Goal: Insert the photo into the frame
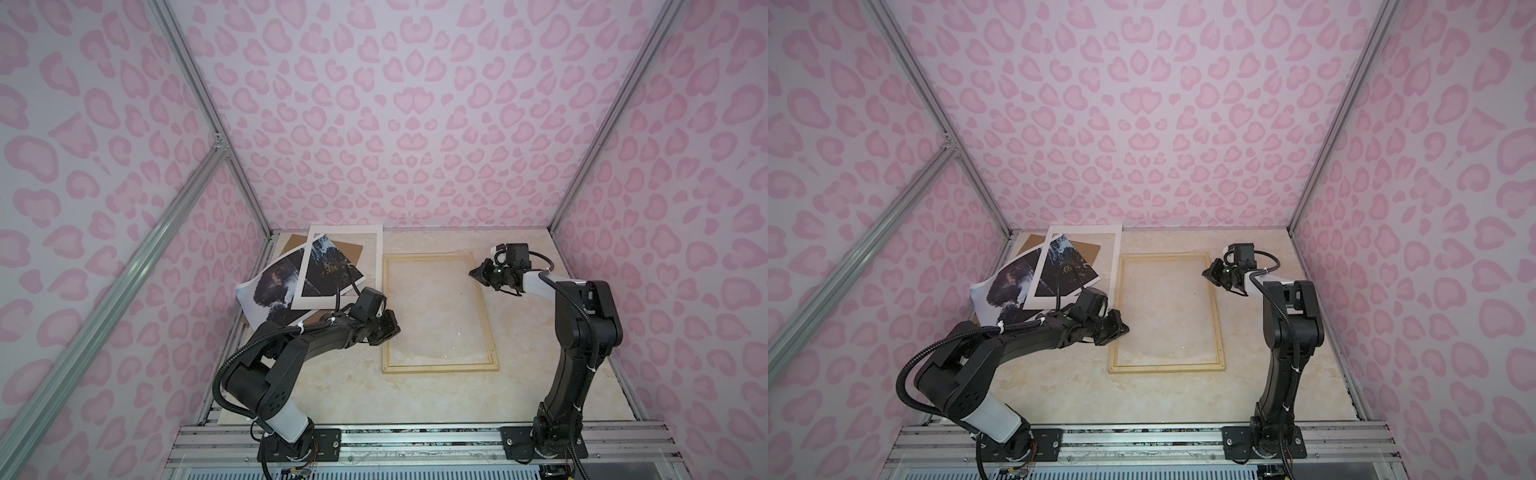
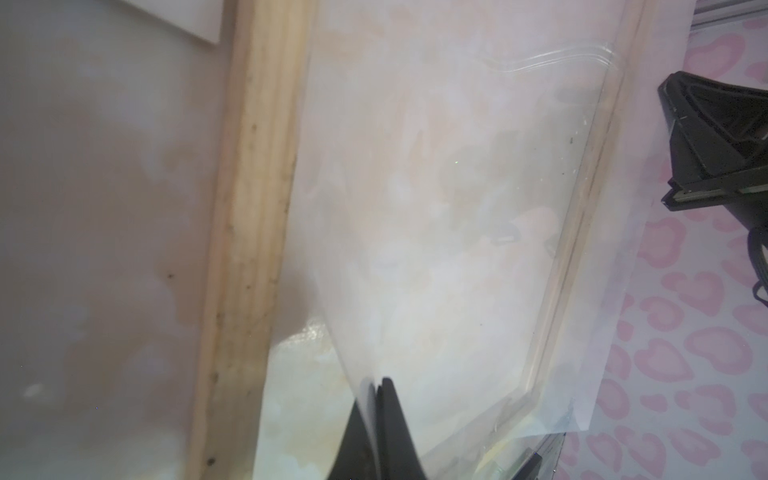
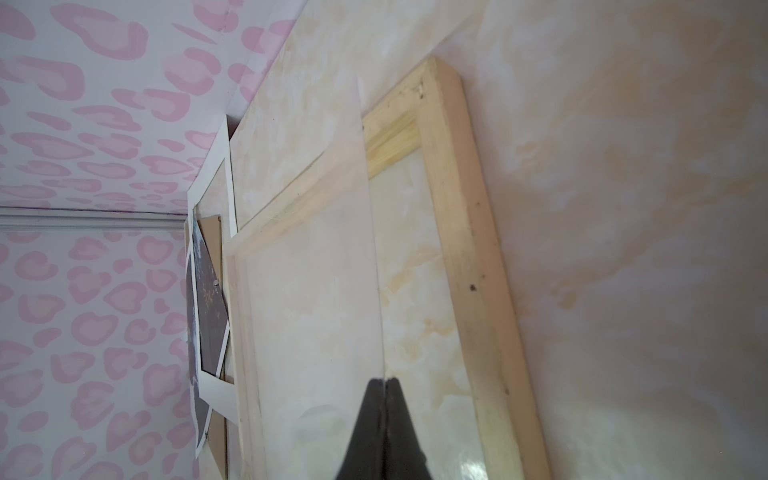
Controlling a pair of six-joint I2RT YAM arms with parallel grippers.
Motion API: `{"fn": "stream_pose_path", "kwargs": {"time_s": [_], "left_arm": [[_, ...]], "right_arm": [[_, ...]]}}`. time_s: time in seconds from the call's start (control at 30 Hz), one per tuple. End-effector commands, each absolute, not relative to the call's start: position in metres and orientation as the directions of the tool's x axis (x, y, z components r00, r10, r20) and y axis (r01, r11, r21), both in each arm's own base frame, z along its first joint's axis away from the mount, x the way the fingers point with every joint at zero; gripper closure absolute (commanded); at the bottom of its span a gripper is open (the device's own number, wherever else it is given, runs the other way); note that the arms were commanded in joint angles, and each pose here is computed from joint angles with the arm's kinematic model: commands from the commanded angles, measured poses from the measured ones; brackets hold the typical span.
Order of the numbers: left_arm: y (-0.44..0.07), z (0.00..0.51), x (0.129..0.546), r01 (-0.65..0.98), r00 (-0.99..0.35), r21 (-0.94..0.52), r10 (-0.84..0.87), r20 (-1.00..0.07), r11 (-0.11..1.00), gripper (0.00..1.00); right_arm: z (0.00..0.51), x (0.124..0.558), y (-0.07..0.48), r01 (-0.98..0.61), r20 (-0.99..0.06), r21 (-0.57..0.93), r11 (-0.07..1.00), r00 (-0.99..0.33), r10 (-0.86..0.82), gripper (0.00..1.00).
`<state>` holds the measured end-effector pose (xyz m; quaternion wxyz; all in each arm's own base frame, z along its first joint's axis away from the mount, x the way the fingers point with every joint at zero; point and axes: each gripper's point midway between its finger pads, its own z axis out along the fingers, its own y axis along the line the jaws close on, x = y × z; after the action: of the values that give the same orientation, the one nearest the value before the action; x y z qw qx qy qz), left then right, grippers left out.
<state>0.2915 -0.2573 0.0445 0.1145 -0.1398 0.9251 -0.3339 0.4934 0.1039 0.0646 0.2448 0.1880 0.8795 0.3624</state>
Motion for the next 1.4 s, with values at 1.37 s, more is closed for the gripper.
{"fn": "stream_pose_path", "kwargs": {"time_s": [1.37], "left_arm": [[-0.253, 0.07, 0.281, -0.14, -0.924, -0.611, -0.324, -0.201, 0.779, 0.97]], "right_arm": [[0.084, 0.489, 0.11, 0.086, -0.337, 0.752, 0.654, -0.802, 0.493, 1.0]]}}
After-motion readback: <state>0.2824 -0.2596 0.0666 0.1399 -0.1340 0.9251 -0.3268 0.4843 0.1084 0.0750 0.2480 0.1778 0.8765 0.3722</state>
